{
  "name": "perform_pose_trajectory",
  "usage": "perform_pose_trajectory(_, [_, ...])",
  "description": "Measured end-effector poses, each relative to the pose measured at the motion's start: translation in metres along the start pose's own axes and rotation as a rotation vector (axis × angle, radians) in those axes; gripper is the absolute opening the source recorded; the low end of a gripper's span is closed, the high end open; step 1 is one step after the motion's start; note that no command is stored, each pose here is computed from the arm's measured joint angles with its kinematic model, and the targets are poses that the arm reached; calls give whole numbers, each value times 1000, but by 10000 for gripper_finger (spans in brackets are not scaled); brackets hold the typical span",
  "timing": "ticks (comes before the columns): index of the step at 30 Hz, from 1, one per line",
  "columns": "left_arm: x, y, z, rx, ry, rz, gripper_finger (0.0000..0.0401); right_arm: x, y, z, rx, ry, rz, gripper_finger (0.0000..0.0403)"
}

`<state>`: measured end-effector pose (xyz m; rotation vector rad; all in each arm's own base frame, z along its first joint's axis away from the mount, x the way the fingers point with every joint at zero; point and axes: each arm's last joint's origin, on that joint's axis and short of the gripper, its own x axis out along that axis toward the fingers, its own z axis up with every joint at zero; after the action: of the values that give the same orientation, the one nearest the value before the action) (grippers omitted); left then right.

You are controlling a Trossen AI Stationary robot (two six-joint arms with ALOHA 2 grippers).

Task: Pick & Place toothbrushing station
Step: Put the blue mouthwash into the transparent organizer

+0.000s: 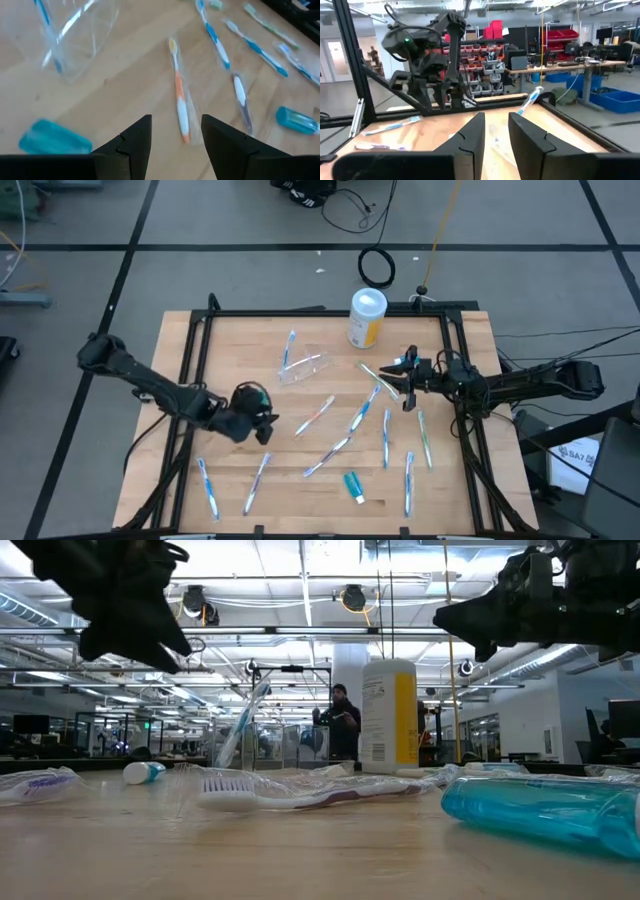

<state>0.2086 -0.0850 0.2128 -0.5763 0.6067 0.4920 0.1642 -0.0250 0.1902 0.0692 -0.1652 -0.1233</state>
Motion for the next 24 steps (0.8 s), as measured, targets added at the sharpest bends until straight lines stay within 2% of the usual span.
perform_pose_trajectory(3, [0,0,-9,-23,54,18,177,0,-1,1,36,-9,-26,77])
perform_pose_trajectory(6, [-3,5,-16,-52,134,64,177,0,0,6,126,-67,-15,77])
perform_pose_trajectory(9, [-7,8,-19,-60,172,114,177,-1,0,12,133,-122,-5,77])
perform_pose_trajectory(14, [-10,7,-21,-81,113,125,177,-1,-1,11,16,-121,-56,77])
perform_pose_trajectory(16, [-11,6,-21,-93,96,124,177,-1,-3,14,-5,-155,-131,77])
perform_pose_trajectory(18, [-11,6,-21,-92,92,124,177,-2,-7,16,-44,-170,-253,77])
perform_pose_trajectory(21, [-8,6,-21,-92,82,139,177,-3,-11,12,-200,-105,-406,77])
perform_pose_trajectory(24, [0,7,-23,-135,69,177,177,-3,-13,6,-281,-28,-428,77])
